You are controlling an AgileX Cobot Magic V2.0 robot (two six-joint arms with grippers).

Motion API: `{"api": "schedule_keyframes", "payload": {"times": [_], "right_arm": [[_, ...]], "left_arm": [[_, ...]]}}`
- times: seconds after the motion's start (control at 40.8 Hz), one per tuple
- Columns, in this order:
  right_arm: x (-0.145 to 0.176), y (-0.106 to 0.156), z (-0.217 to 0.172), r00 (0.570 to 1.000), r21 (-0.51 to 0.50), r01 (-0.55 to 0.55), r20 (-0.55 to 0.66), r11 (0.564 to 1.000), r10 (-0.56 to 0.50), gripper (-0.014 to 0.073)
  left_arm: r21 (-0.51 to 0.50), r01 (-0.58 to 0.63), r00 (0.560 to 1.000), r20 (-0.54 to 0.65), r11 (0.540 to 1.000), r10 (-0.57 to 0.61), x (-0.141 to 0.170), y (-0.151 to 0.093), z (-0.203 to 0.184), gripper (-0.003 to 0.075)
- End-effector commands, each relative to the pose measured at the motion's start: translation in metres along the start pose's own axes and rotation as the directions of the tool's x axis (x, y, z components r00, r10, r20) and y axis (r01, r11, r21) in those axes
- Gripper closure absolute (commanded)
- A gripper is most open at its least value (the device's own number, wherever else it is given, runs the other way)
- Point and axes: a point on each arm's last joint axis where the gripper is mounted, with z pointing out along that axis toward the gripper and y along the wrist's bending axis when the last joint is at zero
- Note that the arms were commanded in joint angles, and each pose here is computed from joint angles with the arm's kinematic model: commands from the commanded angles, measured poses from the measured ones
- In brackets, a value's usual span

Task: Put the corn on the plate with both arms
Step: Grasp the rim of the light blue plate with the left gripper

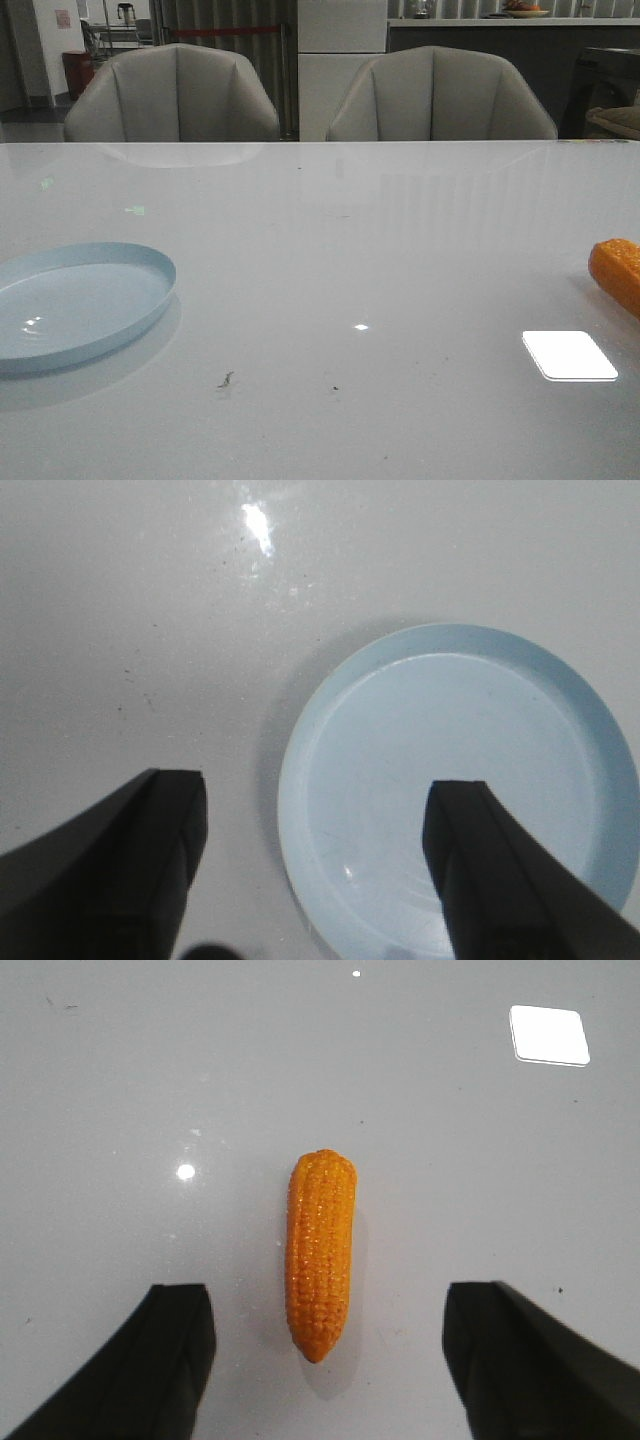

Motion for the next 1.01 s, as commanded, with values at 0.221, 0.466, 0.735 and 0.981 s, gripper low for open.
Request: {"api": "schedule_keyframes", "payload": {"times": [0.221, 0.466, 0.735, 0.981], "right_arm": [[-0.017, -0.001, -0.006, 0.994, 0.007, 0.021, 0.106, 1.000, -0.021, 0.0012], [-0.017, -0.001, -0.006, 0.994, 0.007, 0.021, 0.107, 1.000, -0.021, 0.0012], [-0.018, -0.001, -0.006, 0.993, 0.006, 0.021, 0.113, 1.000, -0.022, 0.0012], [-0.018, -0.001, -0.006, 0.993, 0.006, 0.021, 0.112, 1.000, -0.022, 0.0012]], "left_arm": [[0.013, 0.078, 0.989, -0.125, 0.997, -0.076, -0.014, 0.002, 0.062, 0.0212], [0.007, 0.084, 0.976, -0.202, 0.996, -0.081, -0.007, 0.004, 0.090, 0.0212], [0.004, 0.087, 0.967, -0.239, 0.996, -0.083, -0.002, 0.005, 0.102, 0.0419], [0.003, 0.088, 0.959, -0.269, 0.996, -0.084, 0.002, 0.005, 0.109, 0.0640]]}}
